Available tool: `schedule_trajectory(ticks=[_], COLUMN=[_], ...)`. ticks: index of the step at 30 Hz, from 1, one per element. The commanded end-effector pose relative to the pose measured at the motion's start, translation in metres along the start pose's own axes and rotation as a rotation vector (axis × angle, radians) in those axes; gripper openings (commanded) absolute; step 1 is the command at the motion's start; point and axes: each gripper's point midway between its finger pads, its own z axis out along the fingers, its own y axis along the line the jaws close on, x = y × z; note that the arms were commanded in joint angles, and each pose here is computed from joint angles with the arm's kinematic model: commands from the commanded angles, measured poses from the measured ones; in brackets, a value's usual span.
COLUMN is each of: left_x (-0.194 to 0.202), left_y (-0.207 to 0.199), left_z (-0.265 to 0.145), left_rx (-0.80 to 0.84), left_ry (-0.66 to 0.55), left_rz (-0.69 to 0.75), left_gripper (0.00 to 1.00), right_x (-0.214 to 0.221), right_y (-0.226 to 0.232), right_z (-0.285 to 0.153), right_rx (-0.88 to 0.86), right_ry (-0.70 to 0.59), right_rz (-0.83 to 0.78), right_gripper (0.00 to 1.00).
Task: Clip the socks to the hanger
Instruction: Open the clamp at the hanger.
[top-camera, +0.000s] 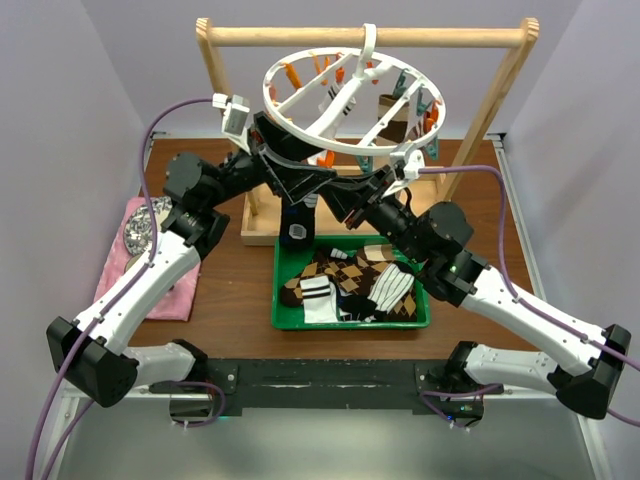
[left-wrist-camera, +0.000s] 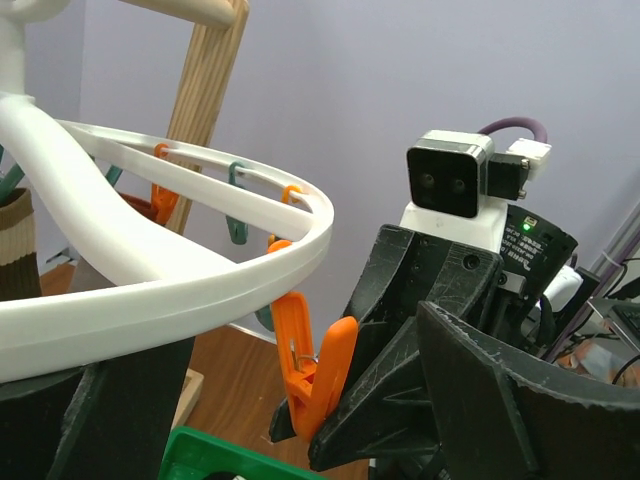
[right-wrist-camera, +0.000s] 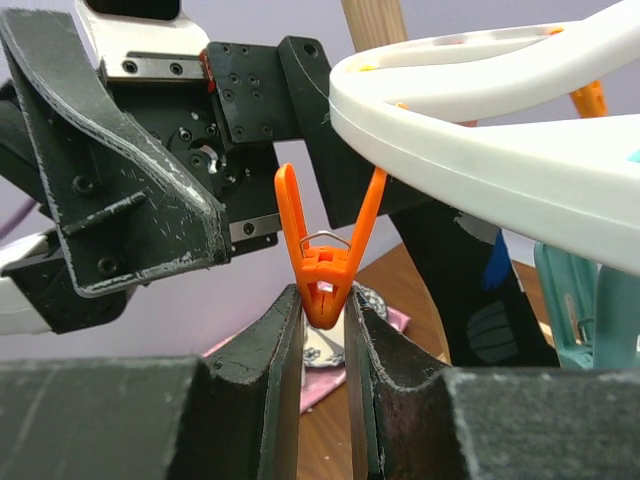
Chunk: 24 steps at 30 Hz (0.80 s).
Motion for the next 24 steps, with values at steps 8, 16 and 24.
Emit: schedule_trajectory(ticks=[8,16,24], left_x=[-0.017,-0.013,-0.008], left_y=[-0.039,-0.038,-0.031], left_z=[-0.005,-0.007,-0.008], left_rx=[0.149,0.151,0.124], left_ry=[-0.016,-0.006,-0.006], left_rz=[0.064,0.056,0.046], left_gripper=[0.91,0.90,0.89], right_x=[0.004,-0.001,-0.006], right_y=[0.011,0.018,0.021], right_z=[-0.005,-0.002,-0.002], right_rx=[-0.150,-0.256,-0.303], right_ry=[-0.022,-0.013,-0.014], right_rz=[0.203,0.249,0.255], right_gripper=[0.16,0.16,0.14])
